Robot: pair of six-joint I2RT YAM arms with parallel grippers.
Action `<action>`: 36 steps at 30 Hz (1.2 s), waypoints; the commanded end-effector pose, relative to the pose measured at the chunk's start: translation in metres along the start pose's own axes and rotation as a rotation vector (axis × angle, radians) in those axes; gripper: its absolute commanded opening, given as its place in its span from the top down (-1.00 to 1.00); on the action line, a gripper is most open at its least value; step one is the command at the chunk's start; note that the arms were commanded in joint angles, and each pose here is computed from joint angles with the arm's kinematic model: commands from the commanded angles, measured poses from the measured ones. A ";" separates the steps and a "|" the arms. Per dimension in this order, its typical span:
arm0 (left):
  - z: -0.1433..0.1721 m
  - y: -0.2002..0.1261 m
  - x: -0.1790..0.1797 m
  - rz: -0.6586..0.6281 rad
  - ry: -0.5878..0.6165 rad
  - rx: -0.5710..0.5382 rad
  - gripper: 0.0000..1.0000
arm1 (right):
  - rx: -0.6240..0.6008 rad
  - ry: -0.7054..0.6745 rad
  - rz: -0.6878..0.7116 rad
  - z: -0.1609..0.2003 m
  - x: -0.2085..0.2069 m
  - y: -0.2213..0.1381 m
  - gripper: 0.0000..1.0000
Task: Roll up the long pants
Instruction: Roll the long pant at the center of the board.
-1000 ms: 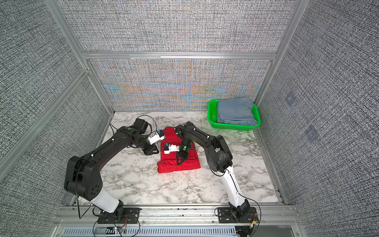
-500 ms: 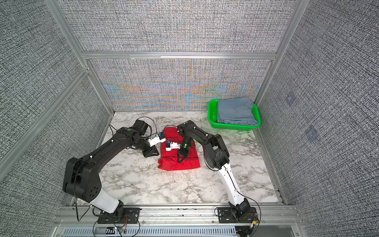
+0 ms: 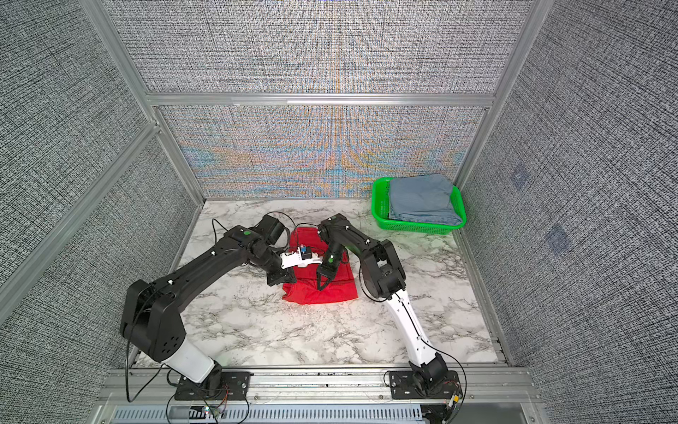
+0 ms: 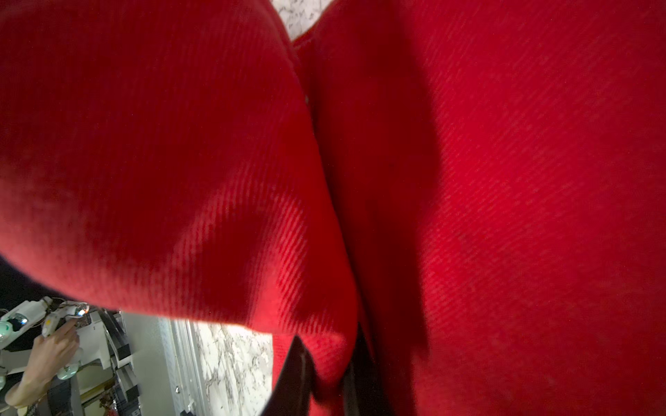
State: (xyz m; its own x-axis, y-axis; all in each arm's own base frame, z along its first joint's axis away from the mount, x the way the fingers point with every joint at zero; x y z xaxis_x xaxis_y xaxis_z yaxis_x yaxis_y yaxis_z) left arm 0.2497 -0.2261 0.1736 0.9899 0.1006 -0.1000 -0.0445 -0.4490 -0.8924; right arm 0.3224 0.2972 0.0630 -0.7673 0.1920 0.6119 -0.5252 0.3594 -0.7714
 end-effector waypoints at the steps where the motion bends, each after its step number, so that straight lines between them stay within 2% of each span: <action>1: 0.002 0.006 -0.014 0.034 0.056 0.071 0.70 | -0.035 -0.050 0.103 -0.011 -0.026 0.002 1.00; 8: 0.007 0.027 -0.010 0.010 0.094 0.138 0.72 | -0.047 -0.040 0.093 -0.011 -0.028 0.001 1.00; 14: 0.003 0.040 0.013 -0.094 0.094 0.129 0.79 | -0.044 -0.036 0.091 -0.009 -0.030 0.003 1.00; 21: 0.010 0.067 0.024 -0.067 0.055 0.180 0.88 | -0.049 -0.031 0.088 -0.007 -0.032 0.001 1.00; 25: 0.021 0.082 0.026 -0.065 0.016 0.191 0.95 | -0.066 0.006 0.087 -0.002 -0.039 -0.004 0.30; 26: 0.024 0.084 0.025 -0.063 0.002 0.190 0.95 | -0.077 0.016 0.089 -0.001 -0.041 -0.007 -0.05; 27: 0.027 0.085 0.024 -0.061 -0.012 0.186 0.95 | -0.087 0.022 0.091 0.000 -0.042 -0.010 -0.13; 36: 0.043 0.080 0.037 -0.062 -0.154 0.113 0.95 | -0.210 0.042 0.179 -0.004 -0.054 -0.041 -0.31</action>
State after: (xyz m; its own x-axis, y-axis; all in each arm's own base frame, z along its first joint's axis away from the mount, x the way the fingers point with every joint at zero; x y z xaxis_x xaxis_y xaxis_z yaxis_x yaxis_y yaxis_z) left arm 0.2727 -0.2251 0.0805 0.9730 0.2148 -0.0848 -0.0095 -0.3299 -0.9440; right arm 0.3578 0.2794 0.0698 -0.7441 0.2666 0.6125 -0.4287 0.5127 -0.7439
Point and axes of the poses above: each gripper's point midway between its finger pads, its own y axis out along the fingers, its own x axis along the line the jaws close on, z = x × y, the point moved 4 cm from there along -y, back along the fingers, and after that the axes turned 3 degrees about y, right-handed, at the moved point
